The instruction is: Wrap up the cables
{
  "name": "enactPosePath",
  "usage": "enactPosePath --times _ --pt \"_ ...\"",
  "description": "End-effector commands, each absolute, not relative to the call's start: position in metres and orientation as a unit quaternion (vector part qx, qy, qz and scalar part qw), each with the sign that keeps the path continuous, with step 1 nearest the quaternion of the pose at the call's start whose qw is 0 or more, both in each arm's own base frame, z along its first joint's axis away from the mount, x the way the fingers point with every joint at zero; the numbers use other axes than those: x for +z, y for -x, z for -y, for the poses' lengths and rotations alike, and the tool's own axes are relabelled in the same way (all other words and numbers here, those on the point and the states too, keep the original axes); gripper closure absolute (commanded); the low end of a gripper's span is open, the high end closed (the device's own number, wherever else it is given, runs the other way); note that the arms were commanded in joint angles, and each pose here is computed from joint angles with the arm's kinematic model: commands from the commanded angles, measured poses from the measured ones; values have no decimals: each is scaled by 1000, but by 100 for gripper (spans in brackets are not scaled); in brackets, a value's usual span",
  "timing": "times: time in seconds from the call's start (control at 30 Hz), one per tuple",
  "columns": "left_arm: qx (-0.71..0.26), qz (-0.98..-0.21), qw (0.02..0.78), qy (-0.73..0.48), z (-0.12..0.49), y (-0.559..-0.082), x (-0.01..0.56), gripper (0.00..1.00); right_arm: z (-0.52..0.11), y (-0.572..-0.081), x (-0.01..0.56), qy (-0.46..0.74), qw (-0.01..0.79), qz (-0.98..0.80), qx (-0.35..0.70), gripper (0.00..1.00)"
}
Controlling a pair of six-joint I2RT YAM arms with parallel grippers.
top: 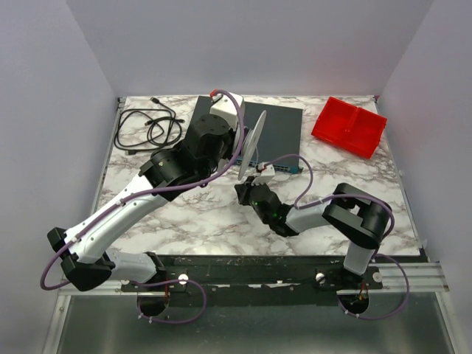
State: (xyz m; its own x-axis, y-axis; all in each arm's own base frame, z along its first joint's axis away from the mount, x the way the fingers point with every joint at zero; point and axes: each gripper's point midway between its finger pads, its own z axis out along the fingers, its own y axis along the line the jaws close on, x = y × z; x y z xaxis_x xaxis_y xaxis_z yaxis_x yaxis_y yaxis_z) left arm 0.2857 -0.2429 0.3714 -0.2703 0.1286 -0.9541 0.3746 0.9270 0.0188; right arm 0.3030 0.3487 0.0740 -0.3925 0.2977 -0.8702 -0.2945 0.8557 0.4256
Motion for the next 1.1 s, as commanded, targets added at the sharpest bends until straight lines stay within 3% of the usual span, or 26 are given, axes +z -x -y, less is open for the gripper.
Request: enactPosePath --times 0.0,0.33,0.77,1.07 --pt "-101 -766 626 -106 232 -297 408 100 -348 -292 82 0 547 -795 262 99" --pt "-49 -763 642 -61 229 -338 379 100 -334 -254 124 43 508 -815 274 99" --pt "-37 -781 618 -85 258 -359 338 100 -339 -227 216 204 483 -807 272 99" --pt "-90 -819 566 -35 260 -362 344 100 -353 -201 209 227 449 -793 345 99"
